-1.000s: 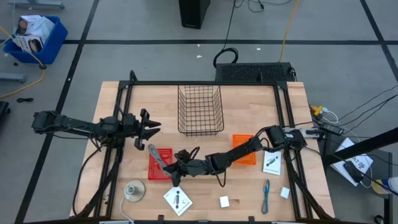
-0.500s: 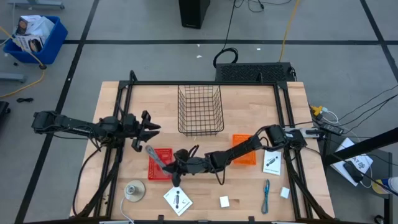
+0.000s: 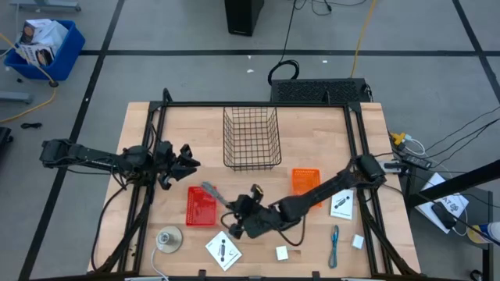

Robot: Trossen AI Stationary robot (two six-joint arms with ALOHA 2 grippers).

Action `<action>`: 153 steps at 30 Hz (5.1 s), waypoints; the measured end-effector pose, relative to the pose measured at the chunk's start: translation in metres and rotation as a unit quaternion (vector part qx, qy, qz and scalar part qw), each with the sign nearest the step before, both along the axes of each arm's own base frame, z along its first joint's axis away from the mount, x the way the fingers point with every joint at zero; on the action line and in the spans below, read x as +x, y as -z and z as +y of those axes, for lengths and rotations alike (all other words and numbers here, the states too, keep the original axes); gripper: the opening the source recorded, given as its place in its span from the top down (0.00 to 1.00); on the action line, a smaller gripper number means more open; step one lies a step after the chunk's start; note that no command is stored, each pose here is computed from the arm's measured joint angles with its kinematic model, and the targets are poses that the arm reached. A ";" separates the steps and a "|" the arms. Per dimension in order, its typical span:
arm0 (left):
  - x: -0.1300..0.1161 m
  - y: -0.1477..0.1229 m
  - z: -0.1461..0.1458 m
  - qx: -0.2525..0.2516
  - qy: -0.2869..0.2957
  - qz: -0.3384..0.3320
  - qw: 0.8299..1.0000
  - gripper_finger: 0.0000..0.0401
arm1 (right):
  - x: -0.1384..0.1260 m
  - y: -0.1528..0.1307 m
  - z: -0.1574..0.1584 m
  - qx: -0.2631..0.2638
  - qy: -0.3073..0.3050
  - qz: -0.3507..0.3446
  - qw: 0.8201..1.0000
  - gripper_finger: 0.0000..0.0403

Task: Pick and place items into bin
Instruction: Put the white charger cable into the red bin, then put the blue charger cable into the red bin

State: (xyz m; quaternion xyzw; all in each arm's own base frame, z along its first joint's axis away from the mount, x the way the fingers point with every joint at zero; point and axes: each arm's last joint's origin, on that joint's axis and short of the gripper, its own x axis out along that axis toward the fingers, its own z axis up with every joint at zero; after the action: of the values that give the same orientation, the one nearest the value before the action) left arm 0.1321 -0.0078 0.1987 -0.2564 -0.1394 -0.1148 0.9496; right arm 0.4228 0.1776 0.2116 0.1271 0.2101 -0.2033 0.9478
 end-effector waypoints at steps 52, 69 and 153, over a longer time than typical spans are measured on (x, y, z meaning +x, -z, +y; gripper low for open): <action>0.054 -0.006 -0.053 -0.033 0.032 0.126 0.991 0.82 | -0.014 -0.018 -0.031 -0.054 -0.051 0.034 0.997 0.96; 0.053 -0.002 -0.054 -0.037 0.061 0.151 0.986 0.46 | -0.016 -0.023 -0.030 -0.058 -0.027 0.021 0.998 0.96; 0.004 -0.018 -0.029 -0.022 0.086 0.204 0.975 0.43 | -0.076 0.015 0.018 0.123 -0.152 0.064 0.978 0.58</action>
State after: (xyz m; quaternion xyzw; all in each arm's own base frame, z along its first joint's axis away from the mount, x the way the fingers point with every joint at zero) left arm 0.1356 -0.0373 0.2170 -0.3065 0.0771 -0.1383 0.9386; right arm 0.3465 0.1951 0.1967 0.1962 0.3110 -0.0368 0.9292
